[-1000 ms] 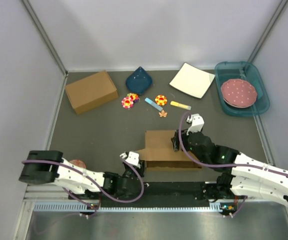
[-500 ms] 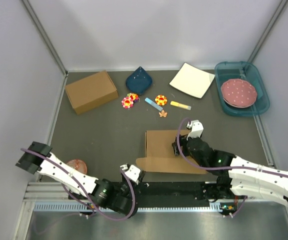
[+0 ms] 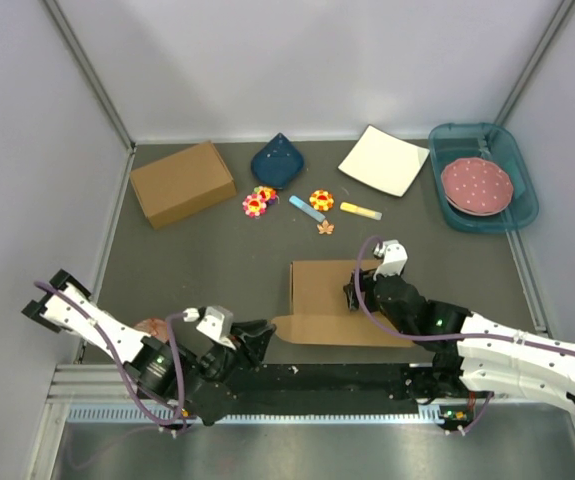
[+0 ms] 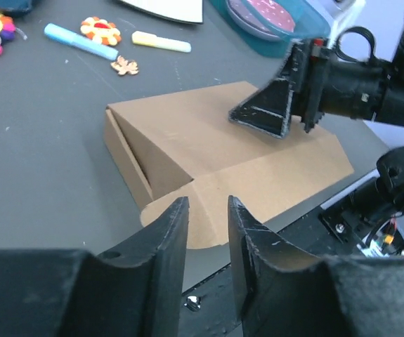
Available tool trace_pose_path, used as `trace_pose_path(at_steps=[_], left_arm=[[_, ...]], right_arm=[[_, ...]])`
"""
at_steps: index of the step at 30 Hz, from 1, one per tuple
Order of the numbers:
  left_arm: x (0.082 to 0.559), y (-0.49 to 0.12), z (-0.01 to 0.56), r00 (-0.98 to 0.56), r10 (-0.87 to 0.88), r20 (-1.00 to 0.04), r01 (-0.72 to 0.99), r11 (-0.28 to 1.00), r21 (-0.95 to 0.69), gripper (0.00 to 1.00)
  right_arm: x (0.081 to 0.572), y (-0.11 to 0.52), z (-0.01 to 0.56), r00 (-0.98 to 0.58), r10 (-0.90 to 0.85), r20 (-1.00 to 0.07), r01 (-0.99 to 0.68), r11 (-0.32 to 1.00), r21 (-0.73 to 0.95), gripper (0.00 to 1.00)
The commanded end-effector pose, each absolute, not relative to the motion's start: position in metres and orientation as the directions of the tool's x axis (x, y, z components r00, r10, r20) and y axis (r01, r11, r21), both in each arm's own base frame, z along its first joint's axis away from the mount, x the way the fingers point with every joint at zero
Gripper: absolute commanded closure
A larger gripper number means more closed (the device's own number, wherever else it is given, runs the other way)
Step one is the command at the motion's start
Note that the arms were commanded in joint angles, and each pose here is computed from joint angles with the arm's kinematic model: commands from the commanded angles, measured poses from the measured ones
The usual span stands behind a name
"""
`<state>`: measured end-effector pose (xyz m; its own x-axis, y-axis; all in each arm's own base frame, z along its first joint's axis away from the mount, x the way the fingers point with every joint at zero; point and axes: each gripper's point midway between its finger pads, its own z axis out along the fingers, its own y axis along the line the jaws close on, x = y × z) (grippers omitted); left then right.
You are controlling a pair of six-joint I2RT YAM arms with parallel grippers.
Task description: Fold the paper box
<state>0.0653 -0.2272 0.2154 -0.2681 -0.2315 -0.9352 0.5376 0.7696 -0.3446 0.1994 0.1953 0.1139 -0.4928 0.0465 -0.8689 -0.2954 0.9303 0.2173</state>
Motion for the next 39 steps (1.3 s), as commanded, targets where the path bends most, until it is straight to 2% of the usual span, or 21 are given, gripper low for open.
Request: trace_pose_path(at_steps=[1, 2, 5, 6, 8, 9, 11, 14, 18, 23, 28, 29, 33, 39], left_arm=[[0.097, -0.195, 0.219, -0.246, -0.406, -0.880, 0.399, 0.785, -0.474, 0.64], [0.114, -0.182, 0.213, -0.239, -0.431, -0.870, 0.324, 0.809, -0.490, 0.64], [0.118, -0.184, 0.213, -0.226, -0.395, -0.890, 0.321, 0.833, -0.451, 0.64], [0.117, -0.186, 0.217, -0.234, -0.407, -0.883, 0.323, 0.824, -0.466, 0.60], [0.125, -0.189, 0.195, -0.249, -0.276, -0.928, 0.350, 0.868, -0.352, 0.52], [0.125, -0.204, 0.209, -0.293, -0.392, -0.872, 0.363, 0.798, -0.481, 0.45], [0.133, -0.218, 0.190, -0.337, -0.359, -0.870, 0.430, 0.764, -0.482, 0.38], [0.148, -0.223, 0.192, -0.341, -0.403, -0.849, 0.405, 0.752, -0.520, 0.32], [0.147, -0.259, 0.182, -0.417, -0.254, -0.873, 0.475, 0.758, -0.447, 0.26], [0.148, -0.288, 0.173, -0.472, -0.170, -0.865, 0.491, 0.765, -0.418, 0.15], [0.146, -0.299, 0.152, -0.533, -0.138, -0.835, 0.485, 0.758, -0.435, 0.18], [0.145, -0.301, 0.151, -0.539, -0.144, -0.830, 0.488, 0.749, -0.447, 0.23], [0.138, -0.303, 0.140, -0.585, -0.152, -0.796, 0.485, 0.722, -0.494, 0.32], [0.125, -0.305, 0.119, -0.672, -0.158, -0.724, 0.447, 0.692, -0.566, 0.33]], right_arm=[[0.192, 0.191, 0.097, -0.524, -0.005, -0.852, -0.308, 0.933, 0.184, 0.28], [0.190, 0.189, 0.091, -0.531, -0.018, -0.847, -0.311, 0.934, 0.176, 0.30], [0.186, 0.186, 0.082, -0.543, -0.043, -0.838, -0.322, 0.933, 0.161, 0.34], [0.185, 0.185, 0.079, -0.546, -0.045, -0.837, -0.321, 0.934, 0.159, 0.34], [0.183, 0.185, 0.076, -0.553, -0.043, -0.832, -0.321, 0.933, 0.165, 0.36], [0.183, 0.185, 0.077, -0.554, -0.040, -0.831, -0.320, 0.932, 0.169, 0.35], [0.183, 0.186, 0.077, -0.558, -0.038, -0.829, -0.318, 0.932, 0.171, 0.35], [0.182, 0.187, 0.076, -0.568, -0.037, -0.822, -0.317, 0.932, 0.176, 0.34], [0.181, 0.187, 0.077, -0.577, -0.039, -0.816, -0.316, 0.932, 0.179, 0.32], [0.182, 0.188, 0.081, -0.576, -0.035, -0.817, -0.312, 0.933, 0.181, 0.30], [0.182, 0.191, 0.083, -0.577, -0.030, -0.816, -0.315, 0.930, 0.188, 0.30], [0.182, 0.190, 0.083, -0.578, -0.030, -0.816, -0.314, 0.931, 0.187, 0.30], [0.183, 0.191, 0.085, -0.573, -0.029, -0.819, -0.313, 0.931, 0.186, 0.29], [0.184, 0.192, 0.085, -0.578, -0.033, -0.815, -0.311, 0.933, 0.183, 0.29]])
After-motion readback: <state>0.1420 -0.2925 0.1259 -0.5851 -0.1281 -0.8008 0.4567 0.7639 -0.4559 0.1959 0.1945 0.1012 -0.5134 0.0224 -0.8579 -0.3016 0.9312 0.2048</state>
